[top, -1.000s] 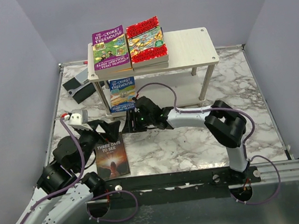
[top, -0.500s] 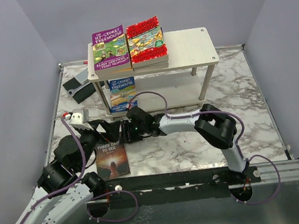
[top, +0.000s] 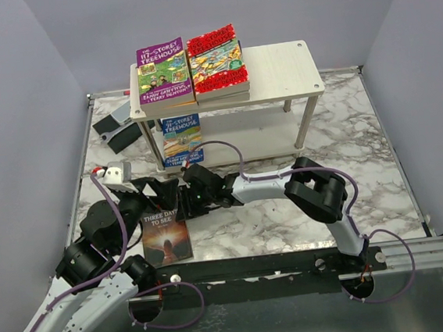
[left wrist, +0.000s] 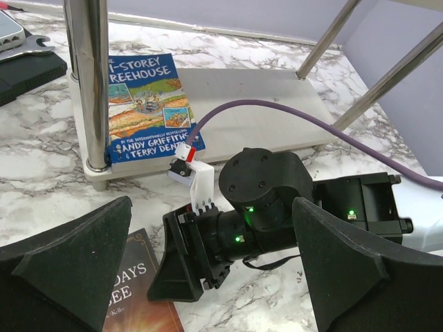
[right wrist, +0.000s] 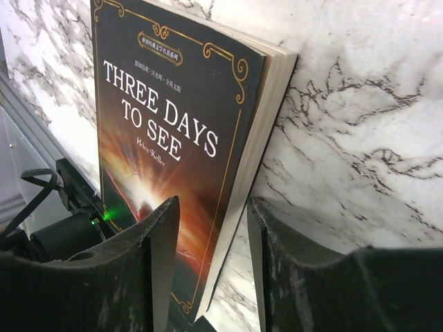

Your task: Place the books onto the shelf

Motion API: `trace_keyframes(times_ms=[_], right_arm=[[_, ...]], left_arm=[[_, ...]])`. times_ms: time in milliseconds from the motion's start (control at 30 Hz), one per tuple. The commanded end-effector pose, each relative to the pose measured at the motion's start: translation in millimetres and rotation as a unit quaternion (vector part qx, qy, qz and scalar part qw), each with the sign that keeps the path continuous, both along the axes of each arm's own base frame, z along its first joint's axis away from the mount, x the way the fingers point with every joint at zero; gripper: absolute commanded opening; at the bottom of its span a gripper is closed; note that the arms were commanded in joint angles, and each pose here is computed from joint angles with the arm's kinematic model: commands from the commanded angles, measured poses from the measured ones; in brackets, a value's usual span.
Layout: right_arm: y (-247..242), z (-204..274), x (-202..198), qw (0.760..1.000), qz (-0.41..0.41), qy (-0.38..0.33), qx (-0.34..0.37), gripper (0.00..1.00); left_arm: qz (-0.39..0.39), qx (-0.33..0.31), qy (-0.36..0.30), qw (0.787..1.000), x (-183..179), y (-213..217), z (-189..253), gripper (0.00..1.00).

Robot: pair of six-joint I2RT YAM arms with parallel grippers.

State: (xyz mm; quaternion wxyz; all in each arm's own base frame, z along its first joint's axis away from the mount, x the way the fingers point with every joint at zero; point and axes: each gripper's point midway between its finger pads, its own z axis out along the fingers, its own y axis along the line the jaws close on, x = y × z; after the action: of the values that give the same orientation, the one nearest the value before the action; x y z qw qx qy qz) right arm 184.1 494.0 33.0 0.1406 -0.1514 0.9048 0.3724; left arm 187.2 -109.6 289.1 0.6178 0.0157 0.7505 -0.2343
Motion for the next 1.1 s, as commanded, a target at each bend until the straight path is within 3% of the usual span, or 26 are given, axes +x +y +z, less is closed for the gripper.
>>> trace_keyframes(times_ms=[0,233,467,767,1067], right_arm=[[-13,-35,-8,0.998,0.003,0.003,-0.058,0.46],[-23,-48,-10,0.996,0.002,0.004,-0.087,0.34],[-31,-56,-14,0.994,0.005,0.009,-0.107,0.01],[-65,-62,-19,0.989,-0.014,0.008,-0.147,0.01],[-142,-55,-22,0.982,-0.069,0.012,-0.175,0.01]], left_arm=[[0.0,0.005,-0.006,1.0,2,0,0,0.99],[0.001,0.005,-0.006,1.0,2,0,0,0.99],[0.003,0.005,-0.004,1.0,2,0,-1,0.99],[0.001,0.009,0.004,1.0,4,-2,-4,0.99],[-0.033,0.028,0.037,0.998,8,-23,-19,0.99]])
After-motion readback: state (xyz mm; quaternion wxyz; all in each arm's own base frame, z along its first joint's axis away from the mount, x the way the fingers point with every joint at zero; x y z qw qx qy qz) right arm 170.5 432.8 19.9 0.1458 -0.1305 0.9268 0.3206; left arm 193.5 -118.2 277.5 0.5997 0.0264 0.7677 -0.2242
